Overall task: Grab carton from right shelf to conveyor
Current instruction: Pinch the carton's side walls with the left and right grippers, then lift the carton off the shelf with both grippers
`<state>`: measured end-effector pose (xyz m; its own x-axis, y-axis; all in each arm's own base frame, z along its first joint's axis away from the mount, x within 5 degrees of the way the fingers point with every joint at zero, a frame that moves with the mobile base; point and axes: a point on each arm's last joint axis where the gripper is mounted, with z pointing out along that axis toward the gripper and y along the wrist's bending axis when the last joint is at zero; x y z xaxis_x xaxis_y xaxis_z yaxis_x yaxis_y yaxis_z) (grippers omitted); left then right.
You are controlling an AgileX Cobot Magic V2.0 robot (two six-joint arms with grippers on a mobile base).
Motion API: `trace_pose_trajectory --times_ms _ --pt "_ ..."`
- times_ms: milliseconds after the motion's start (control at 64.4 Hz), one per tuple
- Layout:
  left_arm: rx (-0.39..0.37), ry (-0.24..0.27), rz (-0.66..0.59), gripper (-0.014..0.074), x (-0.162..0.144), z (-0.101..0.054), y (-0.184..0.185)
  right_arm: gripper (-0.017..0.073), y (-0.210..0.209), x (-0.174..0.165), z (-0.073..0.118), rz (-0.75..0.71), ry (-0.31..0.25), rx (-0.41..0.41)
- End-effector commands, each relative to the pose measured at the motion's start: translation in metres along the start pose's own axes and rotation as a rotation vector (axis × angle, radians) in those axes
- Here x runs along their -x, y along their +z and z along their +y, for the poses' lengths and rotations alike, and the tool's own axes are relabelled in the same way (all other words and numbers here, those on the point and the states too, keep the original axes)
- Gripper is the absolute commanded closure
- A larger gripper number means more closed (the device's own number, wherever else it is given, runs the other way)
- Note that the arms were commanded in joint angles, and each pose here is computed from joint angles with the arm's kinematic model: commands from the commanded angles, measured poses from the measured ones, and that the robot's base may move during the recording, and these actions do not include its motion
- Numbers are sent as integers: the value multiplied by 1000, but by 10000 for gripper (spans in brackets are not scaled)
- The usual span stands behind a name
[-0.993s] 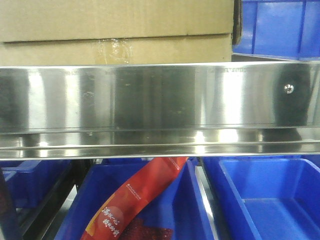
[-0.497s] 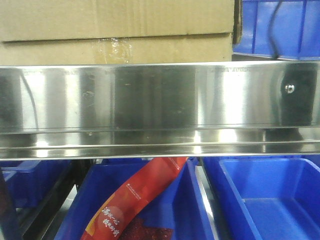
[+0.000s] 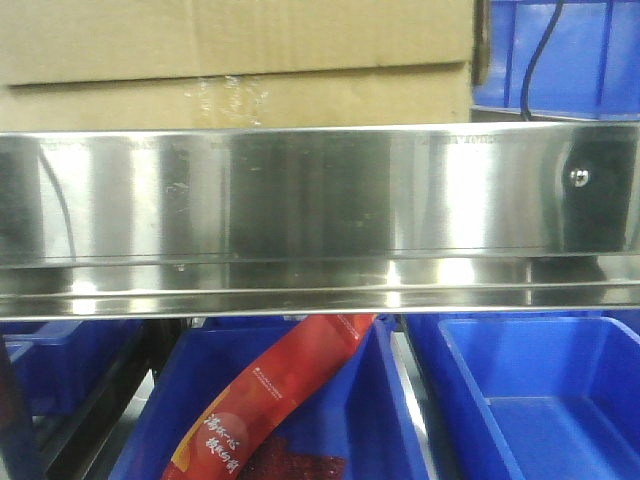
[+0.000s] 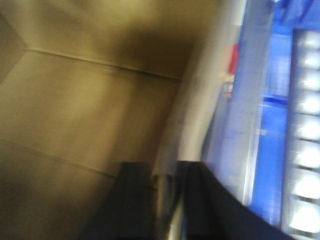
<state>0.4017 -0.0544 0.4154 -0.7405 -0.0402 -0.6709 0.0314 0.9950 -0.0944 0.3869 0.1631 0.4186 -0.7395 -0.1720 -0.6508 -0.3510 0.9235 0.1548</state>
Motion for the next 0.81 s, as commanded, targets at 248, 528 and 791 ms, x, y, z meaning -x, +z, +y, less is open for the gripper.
trace_pose_trajectory --times_ms 248,528,791 --pt "6 1 -41 612 10 0 -36 620 -40 4 3 -83 -20 -9" --pt "-40 26 -200 612 11 -13 -110 620 -122 -1 8 -243 -44 -27" --pt "0 87 -219 612 -27 -30 -157 620 -166 -28 21 -274 -78 -6"
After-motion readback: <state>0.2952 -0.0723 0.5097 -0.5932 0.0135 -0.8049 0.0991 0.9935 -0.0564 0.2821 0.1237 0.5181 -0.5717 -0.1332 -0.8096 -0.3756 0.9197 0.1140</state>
